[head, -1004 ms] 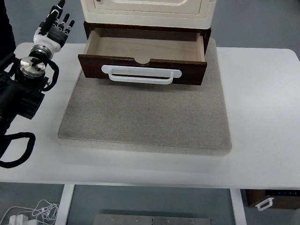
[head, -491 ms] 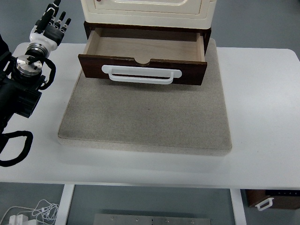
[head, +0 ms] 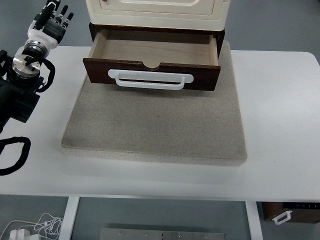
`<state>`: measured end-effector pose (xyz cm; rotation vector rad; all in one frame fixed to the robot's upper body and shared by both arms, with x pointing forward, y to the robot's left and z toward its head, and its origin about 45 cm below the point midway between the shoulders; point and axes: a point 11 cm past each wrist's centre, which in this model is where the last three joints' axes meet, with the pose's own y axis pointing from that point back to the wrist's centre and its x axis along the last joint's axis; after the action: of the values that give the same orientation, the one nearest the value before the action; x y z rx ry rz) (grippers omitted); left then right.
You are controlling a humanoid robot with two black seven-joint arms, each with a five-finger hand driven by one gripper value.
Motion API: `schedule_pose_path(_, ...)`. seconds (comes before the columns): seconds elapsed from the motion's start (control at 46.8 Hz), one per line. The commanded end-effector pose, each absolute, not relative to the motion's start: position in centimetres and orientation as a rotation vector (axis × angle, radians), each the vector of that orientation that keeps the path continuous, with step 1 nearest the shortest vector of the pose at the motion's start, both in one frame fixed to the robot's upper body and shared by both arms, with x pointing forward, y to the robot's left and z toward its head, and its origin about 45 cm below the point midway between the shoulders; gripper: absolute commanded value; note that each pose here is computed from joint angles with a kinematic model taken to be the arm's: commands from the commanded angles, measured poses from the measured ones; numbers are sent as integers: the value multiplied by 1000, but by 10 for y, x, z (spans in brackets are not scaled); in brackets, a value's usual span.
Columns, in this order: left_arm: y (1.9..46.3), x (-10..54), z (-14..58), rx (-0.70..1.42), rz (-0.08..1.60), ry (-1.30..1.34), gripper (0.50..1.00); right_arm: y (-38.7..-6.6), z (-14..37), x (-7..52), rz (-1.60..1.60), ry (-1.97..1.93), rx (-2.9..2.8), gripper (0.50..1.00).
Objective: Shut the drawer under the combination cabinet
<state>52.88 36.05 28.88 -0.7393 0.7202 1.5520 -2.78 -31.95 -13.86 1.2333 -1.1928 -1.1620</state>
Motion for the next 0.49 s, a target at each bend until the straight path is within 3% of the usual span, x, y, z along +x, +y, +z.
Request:
schedule_pose_path(0.0, 359, 532, 298, -747, 1544, 707, 996, -319, -139, -28, -1163, -1193, 1233, 952)
schedule_pose_path(0.256, 385, 535, 338, -758, 1564, 603, 996, -319, -139, -28, -1163, -1193, 1233, 952)
schedule_pose_path(0.47, 417, 535, 413, -829, 1552, 468, 996, -319, -139, -28, -1163, -1193, 1233, 954)
